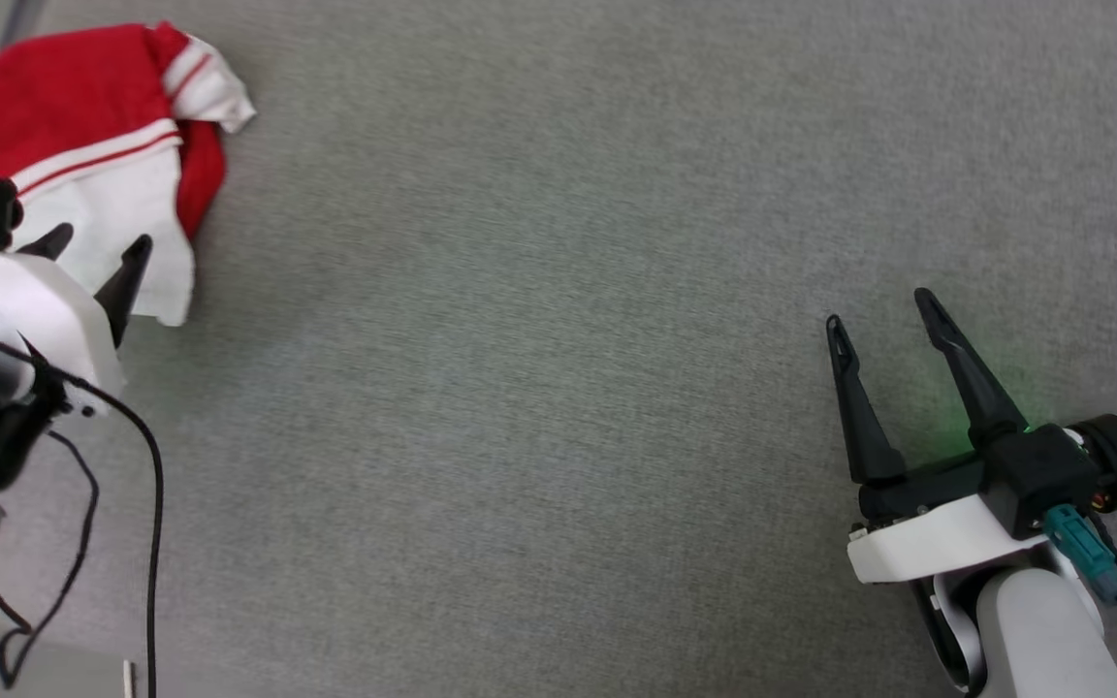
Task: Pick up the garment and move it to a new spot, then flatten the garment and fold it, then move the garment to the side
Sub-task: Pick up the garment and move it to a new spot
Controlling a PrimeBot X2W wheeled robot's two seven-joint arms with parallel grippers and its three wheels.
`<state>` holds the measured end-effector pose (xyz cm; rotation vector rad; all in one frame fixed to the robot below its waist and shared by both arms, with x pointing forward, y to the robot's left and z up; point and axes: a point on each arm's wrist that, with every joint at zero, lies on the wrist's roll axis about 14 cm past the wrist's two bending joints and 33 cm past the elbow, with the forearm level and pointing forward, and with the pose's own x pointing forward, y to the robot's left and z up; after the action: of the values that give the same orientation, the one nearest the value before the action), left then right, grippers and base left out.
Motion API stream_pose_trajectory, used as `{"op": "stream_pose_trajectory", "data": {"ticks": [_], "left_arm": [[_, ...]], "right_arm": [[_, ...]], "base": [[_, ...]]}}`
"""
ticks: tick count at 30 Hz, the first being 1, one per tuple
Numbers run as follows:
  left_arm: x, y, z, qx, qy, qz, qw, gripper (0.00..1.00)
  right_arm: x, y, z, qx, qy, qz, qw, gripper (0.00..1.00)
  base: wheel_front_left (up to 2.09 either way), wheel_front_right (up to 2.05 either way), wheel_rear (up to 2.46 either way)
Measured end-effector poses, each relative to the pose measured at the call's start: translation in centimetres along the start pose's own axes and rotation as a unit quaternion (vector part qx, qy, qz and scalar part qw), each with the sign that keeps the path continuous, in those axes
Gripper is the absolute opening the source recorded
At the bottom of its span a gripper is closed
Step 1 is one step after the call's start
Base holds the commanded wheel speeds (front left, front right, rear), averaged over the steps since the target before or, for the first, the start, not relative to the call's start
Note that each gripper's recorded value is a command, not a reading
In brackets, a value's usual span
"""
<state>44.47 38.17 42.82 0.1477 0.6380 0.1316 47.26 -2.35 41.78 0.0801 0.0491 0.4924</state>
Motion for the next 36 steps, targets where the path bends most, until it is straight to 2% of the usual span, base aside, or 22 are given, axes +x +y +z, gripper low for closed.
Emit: {"op": "stream_pose_trajectory", "data": {"ticks": [12,13,14,15,20,27,31,36], "left_arm": [[4.2,-1.3,-3.9,-0.015,0.131,-0.035,0.991,1.0],[4.2,-1.6,-4.2,-0.02,0.139,-0.039,0.989,0.67],[4.1,-1.7,-4.4,-0.023,0.142,-0.042,0.989,0.16],[4.1,-2.0,-4.5,-0.024,0.145,-0.047,0.988,0.0],[3.5,-2.3,-4.1,-0.021,0.12,-0.058,0.991,0.0],[1.6,0.1,0.0,-0.006,-0.006,-0.033,0.999,0.0],[-0.7,0.9,5.2,0.015,-0.13,-0.03,0.991,0.0],[-4.2,1.1,9.6,0.035,-0.217,-0.034,0.975,0.0]], "right_arm": [[-0.9,-2.7,-2.9,-0.002,0.033,-0.034,0.999,1.0],[-0.9,-2.7,-3.0,-0.003,0.034,-0.034,0.999,1.0],[-0.9,-2.7,-3.0,-0.004,0.034,-0.034,0.999,1.0],[-0.9,-2.8,-3.0,-0.004,0.034,-0.035,0.999,1.0],[-0.8,-2.6,-2.5,-0.007,0.03,-0.033,0.999,1.0],[-1.0,-1.8,-0.6,-0.011,0.014,-0.025,1.0,1.0],[-1.7,-1.8,1.3,-0.008,-0.002,-0.031,0.999,1.0],[-2.8,-1.7,4.0,-0.006,-0.027,-0.039,0.999,1.0]], "base": [[0.0,0.0,0.0],[0.0,0.0,0.0],[0.0,0.0,0.0],[0.0,0.0,0.0],[0.0,0.0,0.0],[0.0,0.0,0.0],[0.0,0.0,0.0],[0.0,0.0,0.0]]}}
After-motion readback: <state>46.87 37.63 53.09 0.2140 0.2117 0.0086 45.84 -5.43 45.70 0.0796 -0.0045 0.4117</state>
